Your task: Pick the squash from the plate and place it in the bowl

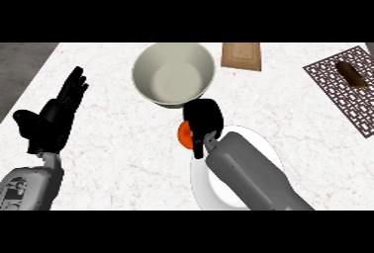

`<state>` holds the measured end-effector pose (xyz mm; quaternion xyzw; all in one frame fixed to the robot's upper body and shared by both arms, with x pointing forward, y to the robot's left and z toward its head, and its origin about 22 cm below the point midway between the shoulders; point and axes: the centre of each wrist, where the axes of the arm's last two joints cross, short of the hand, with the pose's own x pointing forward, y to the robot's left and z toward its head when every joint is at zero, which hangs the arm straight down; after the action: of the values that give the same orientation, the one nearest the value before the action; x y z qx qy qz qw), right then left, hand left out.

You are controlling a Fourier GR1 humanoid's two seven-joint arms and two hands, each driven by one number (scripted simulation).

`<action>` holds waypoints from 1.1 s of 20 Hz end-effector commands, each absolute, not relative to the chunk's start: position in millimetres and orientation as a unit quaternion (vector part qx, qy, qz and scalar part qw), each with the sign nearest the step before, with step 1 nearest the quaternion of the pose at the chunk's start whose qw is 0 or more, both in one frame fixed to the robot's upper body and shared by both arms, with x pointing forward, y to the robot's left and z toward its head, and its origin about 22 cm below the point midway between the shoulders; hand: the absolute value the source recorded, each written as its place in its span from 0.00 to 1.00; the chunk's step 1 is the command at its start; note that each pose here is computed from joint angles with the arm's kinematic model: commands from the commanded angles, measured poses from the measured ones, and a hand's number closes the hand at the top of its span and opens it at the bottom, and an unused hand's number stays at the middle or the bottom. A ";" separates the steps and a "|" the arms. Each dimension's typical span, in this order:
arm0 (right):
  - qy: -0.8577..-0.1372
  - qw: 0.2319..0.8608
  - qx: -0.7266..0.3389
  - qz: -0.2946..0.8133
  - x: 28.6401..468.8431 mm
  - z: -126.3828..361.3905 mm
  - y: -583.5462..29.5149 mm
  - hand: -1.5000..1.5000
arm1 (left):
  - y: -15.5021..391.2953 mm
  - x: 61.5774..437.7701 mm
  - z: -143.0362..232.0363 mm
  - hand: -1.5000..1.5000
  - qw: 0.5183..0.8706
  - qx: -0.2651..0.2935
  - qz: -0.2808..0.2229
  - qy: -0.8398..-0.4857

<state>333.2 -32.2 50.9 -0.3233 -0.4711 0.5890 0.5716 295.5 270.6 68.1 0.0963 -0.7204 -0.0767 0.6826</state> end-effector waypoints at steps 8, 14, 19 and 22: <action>-0.557 0.529 -0.507 0.391 333.9 170.2 40.6 1.00 | 252.6 304.7 62.3 0.50 0.688 0.081 -0.094 -0.715; -0.607 0.525 -0.524 0.286 328.1 223.6 63.0 1.00 | 253.4 308.8 68.0 0.50 0.686 0.086 -0.097 -0.716; -0.604 0.534 -0.536 0.251 334.1 234.3 69.5 1.00 | 259.5 309.3 67.2 0.50 0.684 0.091 -0.087 -0.719; -0.602 0.546 -0.530 0.243 338.0 239.6 70.5 1.00 | 266.4 303.8 69.3 0.50 0.682 0.097 -0.078 -0.721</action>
<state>340.5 61.3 229.4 -0.5273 -0.6193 0.3269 0.4812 306.1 264.2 66.3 0.0951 -0.7167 -0.0869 0.6854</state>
